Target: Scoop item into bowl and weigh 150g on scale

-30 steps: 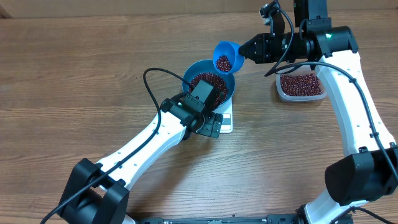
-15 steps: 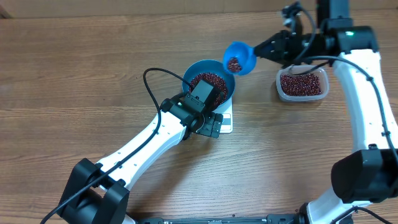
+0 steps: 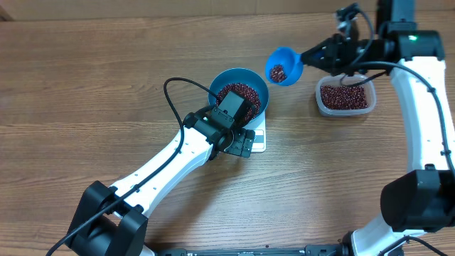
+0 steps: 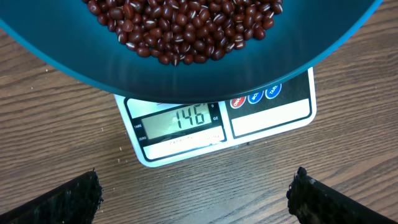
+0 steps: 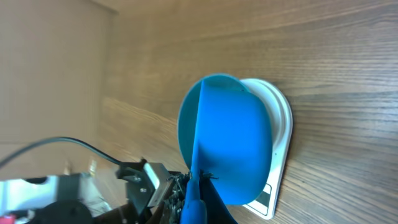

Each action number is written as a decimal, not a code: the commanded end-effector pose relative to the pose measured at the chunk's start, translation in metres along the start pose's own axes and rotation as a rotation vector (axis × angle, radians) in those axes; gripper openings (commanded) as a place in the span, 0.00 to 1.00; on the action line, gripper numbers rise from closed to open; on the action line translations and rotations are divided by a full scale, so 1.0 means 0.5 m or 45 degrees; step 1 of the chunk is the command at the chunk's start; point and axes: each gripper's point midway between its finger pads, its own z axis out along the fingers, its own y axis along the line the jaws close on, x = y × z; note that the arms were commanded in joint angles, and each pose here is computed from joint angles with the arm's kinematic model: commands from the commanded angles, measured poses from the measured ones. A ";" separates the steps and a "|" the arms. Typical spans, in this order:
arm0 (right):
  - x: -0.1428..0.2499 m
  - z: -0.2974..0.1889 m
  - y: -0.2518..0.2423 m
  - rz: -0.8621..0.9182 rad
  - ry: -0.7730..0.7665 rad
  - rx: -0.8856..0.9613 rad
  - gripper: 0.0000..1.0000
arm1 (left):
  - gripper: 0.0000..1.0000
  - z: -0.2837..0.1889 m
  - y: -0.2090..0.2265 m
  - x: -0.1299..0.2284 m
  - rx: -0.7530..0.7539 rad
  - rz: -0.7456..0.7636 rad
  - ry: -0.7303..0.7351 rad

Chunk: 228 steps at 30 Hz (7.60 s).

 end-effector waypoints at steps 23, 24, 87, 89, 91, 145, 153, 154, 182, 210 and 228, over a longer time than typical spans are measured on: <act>0.006 0.069 0.121 -0.898 0.052 0.513 0.04 | 0.99 0.005 0.010 0.001 -0.025 -0.009 0.002; 0.007 0.072 0.124 -0.908 0.052 0.515 0.04 | 1.00 0.005 0.010 0.002 -0.025 -0.008 0.002; 0.013 0.083 0.138 -0.879 0.043 0.509 0.05 | 0.99 0.005 0.010 0.001 -0.025 -0.009 0.002; 0.013 0.083 0.138 -0.879 0.043 0.509 0.05 | 1.00 0.005 0.010 0.002 -0.025 -0.009 0.002; 0.013 0.083 0.138 -0.879 0.043 0.509 0.04 | 1.00 0.005 0.010 0.002 -0.025 -0.009 0.002; -0.017 -0.207 -0.225 0.052 -0.093 0.761 0.04 | 0.99 0.005 0.010 0.002 -0.025 -0.009 0.002; 0.015 -0.215 -0.311 0.161 -0.055 1.107 0.04 | 1.00 0.005 0.010 0.002 -0.025 -0.009 0.002; 0.016 -0.214 -0.317 0.149 -0.050 1.146 0.04 | 0.99 0.005 0.010 0.001 -0.025 -0.009 0.002; -0.012 -0.170 -0.315 -0.130 -0.088 1.587 0.04 | 1.00 0.005 0.010 0.002 -0.025 -0.008 0.002; -0.071 -0.014 0.053 -0.321 -0.158 0.307 0.04 | 1.00 0.005 0.010 0.001 -0.025 -0.009 0.002; 0.060 0.141 0.112 -1.001 0.162 0.422 0.04 | 0.99 0.005 0.010 0.001 -0.025 -0.008 0.002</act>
